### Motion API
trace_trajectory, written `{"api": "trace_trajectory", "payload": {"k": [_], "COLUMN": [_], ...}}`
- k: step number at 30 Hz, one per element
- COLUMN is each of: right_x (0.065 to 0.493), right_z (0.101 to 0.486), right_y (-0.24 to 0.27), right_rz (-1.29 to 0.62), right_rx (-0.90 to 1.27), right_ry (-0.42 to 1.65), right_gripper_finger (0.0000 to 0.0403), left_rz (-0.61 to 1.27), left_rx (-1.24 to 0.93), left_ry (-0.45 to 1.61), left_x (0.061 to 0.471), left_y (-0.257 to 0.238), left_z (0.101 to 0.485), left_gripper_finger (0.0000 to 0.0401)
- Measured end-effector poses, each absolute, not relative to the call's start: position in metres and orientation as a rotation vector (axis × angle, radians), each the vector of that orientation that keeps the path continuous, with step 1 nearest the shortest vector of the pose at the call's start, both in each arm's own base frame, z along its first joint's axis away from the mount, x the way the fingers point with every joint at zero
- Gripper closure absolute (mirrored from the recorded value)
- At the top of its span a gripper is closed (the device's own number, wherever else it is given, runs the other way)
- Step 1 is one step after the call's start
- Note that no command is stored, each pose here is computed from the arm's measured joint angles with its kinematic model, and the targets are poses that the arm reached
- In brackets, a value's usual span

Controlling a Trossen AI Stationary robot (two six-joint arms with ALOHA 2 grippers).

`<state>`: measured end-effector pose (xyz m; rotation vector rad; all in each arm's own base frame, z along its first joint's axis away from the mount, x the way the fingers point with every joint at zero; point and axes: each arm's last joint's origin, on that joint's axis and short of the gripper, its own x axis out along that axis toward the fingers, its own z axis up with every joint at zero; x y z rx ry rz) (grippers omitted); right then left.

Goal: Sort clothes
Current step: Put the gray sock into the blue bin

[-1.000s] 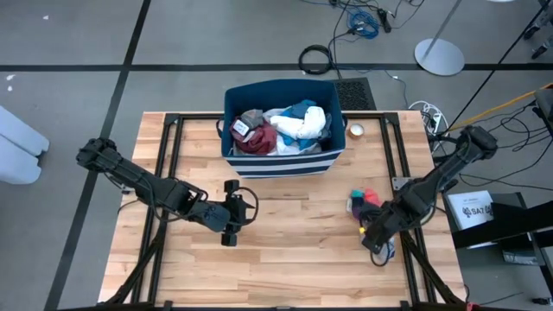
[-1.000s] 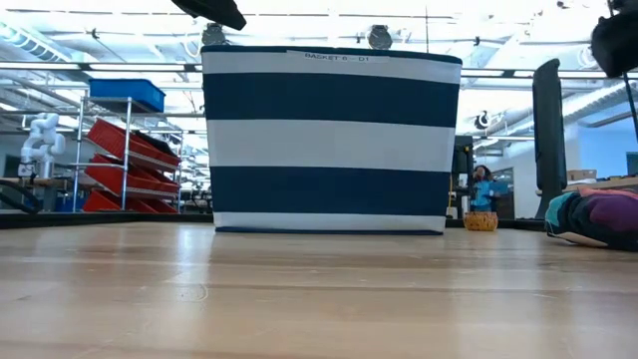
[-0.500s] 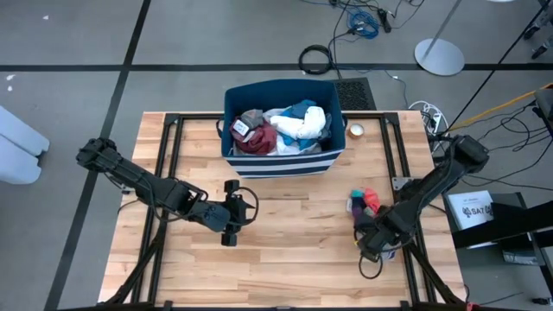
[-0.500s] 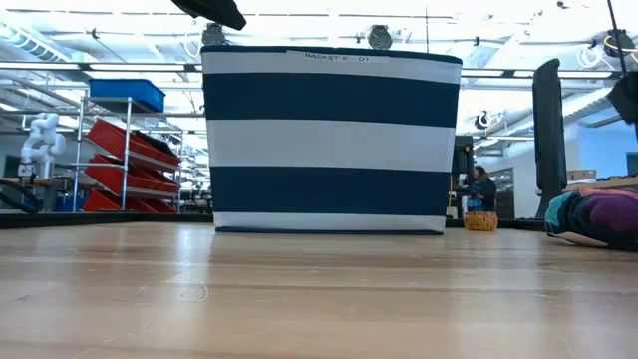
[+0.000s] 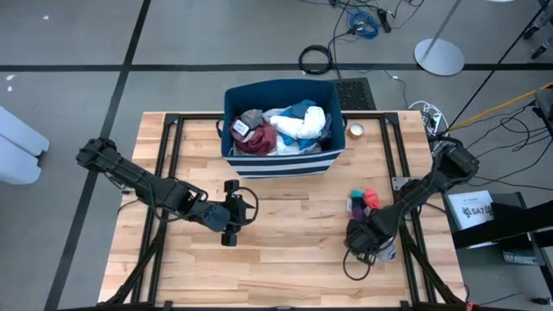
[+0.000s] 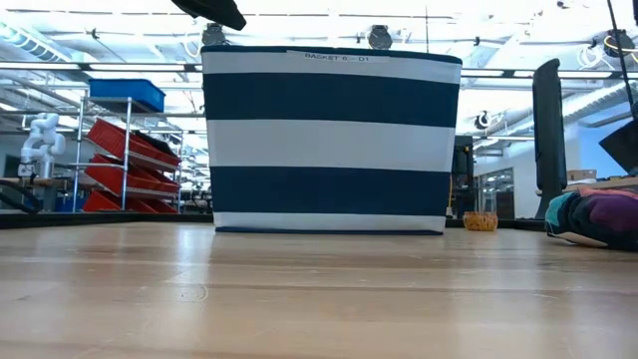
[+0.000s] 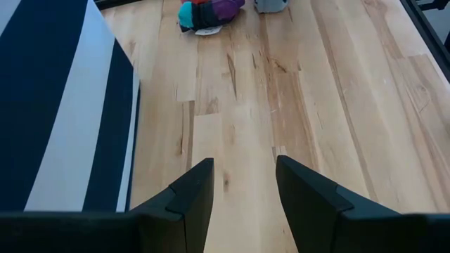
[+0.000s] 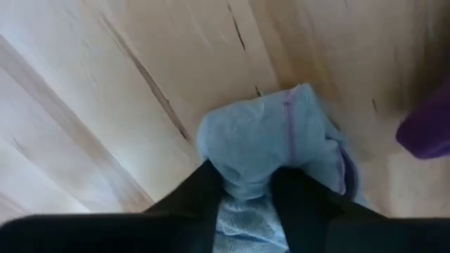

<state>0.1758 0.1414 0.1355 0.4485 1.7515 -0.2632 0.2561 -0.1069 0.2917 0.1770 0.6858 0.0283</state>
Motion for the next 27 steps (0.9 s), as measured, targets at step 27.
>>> {"api": "trace_trajectory", "payload": {"k": [27], "right_x": [0.279], "right_z": [0.313], "right_y": [0.188], "right_rz": [0.257], "right_rx": [0.122], "right_ry": [0.873], "right_gripper_finger": [0.0397], "left_rz": [0.029], "left_rx": [0.177], "left_ry": [0.686], "left_x": [0.256], "left_y": [-0.107], "left_z": [0.292], "left_gripper_finger": [0.0237]}}
